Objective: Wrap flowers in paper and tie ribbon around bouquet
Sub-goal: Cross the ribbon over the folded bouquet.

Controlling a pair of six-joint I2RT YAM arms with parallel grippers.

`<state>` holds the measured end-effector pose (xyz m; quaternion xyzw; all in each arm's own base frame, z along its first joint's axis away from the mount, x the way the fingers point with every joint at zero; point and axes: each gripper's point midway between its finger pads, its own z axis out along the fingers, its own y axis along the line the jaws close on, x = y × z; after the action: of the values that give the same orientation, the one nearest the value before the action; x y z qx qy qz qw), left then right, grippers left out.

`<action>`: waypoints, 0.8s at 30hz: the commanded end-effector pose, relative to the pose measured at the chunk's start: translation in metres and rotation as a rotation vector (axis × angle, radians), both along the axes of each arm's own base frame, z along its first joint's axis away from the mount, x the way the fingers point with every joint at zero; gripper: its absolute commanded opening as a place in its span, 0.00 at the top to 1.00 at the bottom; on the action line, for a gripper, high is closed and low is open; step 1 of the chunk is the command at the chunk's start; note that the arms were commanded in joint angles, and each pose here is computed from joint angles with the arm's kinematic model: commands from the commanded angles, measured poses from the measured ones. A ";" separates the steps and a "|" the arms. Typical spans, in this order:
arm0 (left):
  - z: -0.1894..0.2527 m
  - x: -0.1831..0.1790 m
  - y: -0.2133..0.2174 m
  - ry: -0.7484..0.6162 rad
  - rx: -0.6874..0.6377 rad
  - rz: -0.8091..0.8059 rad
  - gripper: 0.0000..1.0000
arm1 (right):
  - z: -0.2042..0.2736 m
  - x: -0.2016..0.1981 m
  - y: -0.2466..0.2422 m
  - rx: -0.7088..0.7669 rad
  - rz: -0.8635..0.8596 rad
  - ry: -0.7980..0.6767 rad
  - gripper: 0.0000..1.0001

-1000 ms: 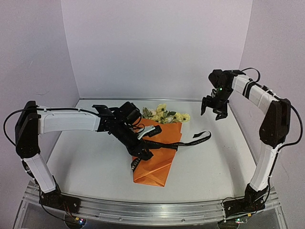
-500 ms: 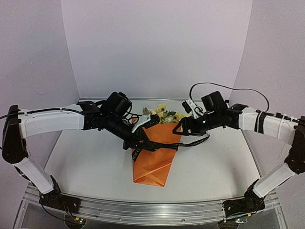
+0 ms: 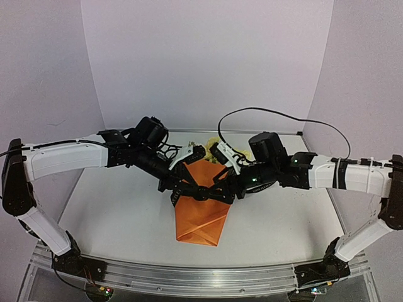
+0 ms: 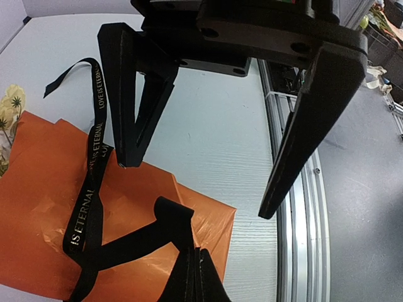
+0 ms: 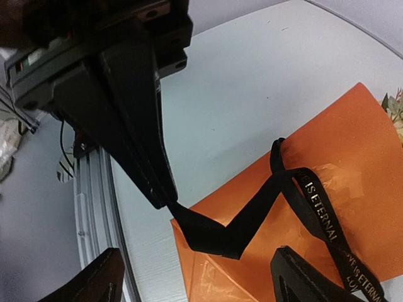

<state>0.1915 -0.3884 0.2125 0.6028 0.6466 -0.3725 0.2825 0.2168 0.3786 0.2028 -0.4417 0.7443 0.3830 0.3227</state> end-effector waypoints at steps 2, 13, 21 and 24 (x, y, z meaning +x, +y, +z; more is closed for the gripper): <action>0.031 -0.004 -0.002 -0.060 -0.066 -0.048 1.00 | 0.016 -0.005 0.012 -0.013 0.087 -0.219 0.17; 0.028 -0.005 -0.001 -0.062 -0.056 -0.054 1.00 | 0.008 -0.007 0.038 -0.053 0.128 -0.260 0.28; 0.032 0.002 0.002 -0.076 -0.093 -0.027 1.00 | 0.000 0.002 0.047 -0.034 0.050 -0.250 0.43; 0.037 0.006 0.009 -0.062 -0.145 0.000 1.00 | 0.005 0.019 0.038 0.043 -0.088 -0.322 0.36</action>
<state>0.1981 -0.3706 0.2133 0.6049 0.6484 -0.3656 0.2830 0.2316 0.4034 0.1998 -0.4899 0.7179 0.3112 0.3843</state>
